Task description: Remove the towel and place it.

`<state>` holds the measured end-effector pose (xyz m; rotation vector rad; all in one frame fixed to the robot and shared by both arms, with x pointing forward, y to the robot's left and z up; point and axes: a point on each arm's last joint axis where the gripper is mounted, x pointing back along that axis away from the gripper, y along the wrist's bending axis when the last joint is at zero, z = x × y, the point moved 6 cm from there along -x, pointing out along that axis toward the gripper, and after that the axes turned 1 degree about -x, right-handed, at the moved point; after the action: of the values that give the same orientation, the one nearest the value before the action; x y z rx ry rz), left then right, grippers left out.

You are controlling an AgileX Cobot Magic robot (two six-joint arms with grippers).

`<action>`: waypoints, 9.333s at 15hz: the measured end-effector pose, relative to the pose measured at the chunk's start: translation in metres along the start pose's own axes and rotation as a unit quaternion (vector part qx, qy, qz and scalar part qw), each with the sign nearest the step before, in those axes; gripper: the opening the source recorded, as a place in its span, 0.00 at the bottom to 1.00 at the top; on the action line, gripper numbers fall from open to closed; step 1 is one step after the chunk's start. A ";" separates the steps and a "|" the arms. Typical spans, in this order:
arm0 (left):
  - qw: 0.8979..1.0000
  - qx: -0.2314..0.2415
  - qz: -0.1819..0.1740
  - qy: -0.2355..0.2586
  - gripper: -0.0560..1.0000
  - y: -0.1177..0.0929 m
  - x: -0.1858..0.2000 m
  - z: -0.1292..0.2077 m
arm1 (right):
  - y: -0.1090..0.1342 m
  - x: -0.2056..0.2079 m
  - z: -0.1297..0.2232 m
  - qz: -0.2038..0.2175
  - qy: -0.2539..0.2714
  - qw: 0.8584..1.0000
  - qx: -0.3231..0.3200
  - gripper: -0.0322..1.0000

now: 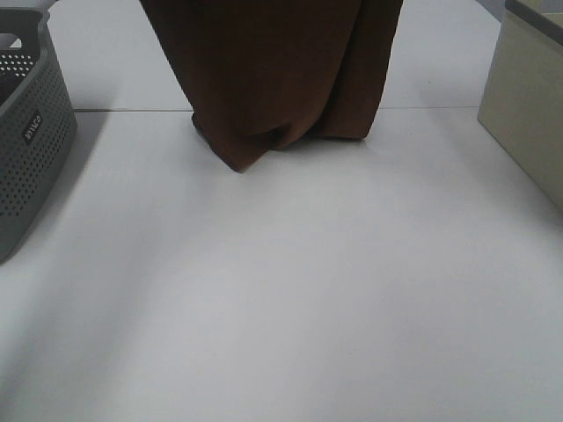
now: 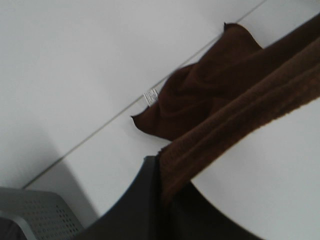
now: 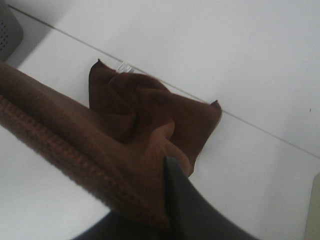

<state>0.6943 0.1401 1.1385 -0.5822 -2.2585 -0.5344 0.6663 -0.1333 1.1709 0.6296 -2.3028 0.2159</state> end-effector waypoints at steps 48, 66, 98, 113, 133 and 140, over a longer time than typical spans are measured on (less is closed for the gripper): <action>0.820 -0.099 0.330 0.456 0.05 -0.275 0.001 0.309 | 0.098 0.004 0.416 -0.199 0.526 0.811 -0.160 0.04; 0.811 -0.040 0.353 0.464 0.88 -0.299 0.002 0.308 | 0.100 -0.002 0.411 -0.195 0.506 0.820 -0.183 0.72; 0.943 0.222 0.158 0.193 0.91 -0.010 -0.253 0.171 | -0.142 -0.232 0.209 -0.105 0.215 0.945 -0.223 0.87; 0.935 0.241 0.186 0.180 0.91 -0.015 -0.274 0.167 | -0.119 -0.274 0.213 -0.076 0.208 0.945 -0.240 0.87; 0.950 0.216 0.150 0.166 0.05 -0.014 -0.288 0.169 | -0.094 -0.303 0.207 -0.047 0.193 0.964 -0.180 0.04; 0.973 0.174 0.119 0.099 0.05 0.005 -0.281 0.134 | -0.109 -0.306 0.186 -0.018 0.154 0.980 -0.123 0.04</action>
<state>0.8005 0.1463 0.8460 -0.5793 -1.9960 -0.0679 0.7960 -0.1738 0.8215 0.4747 -1.9784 0.0076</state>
